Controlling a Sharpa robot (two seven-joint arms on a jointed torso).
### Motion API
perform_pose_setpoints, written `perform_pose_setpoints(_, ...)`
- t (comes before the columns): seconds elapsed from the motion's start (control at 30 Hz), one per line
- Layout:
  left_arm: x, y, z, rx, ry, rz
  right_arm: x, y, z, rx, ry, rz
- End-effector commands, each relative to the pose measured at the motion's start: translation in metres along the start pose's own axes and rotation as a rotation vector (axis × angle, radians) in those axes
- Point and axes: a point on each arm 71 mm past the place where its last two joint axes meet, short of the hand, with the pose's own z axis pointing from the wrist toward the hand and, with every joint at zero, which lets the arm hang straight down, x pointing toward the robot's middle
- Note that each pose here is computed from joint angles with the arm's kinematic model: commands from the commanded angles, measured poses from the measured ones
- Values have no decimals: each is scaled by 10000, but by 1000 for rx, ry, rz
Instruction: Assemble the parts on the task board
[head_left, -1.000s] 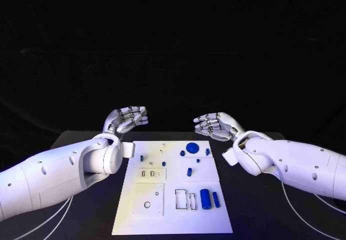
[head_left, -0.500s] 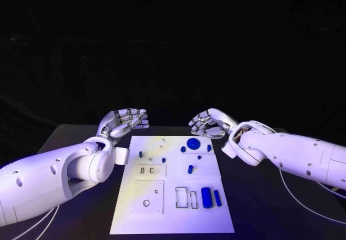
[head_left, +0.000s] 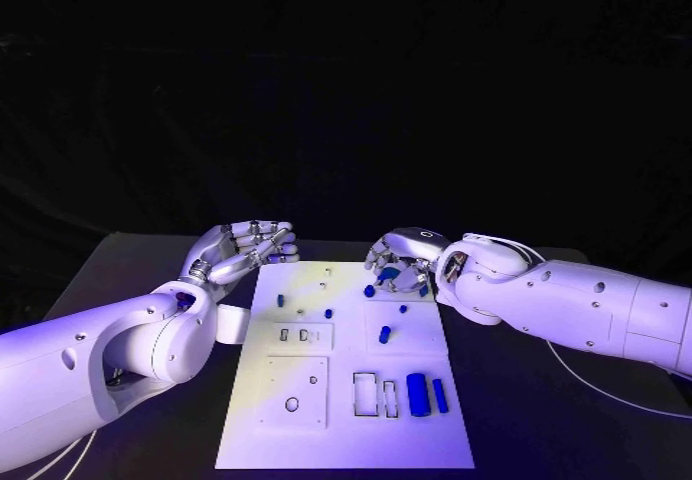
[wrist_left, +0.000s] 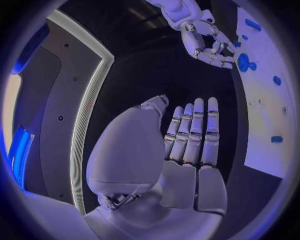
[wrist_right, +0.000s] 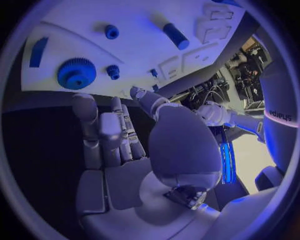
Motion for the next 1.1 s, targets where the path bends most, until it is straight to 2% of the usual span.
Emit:
perform_pose_setpoints(0.03, 36, -28, 0, 5, 32, -13, 36, 5, 17, 17, 55, -146)
perform_pose_setpoints(0.43, 41, -37, -2, 1, 35, -16, 75, 2, 58, 26, 90, -184)
perform_pose_setpoints(1.1, 28, -35, 0, -6, 35, -16, 136, 32, 120, 24, 97, -182)
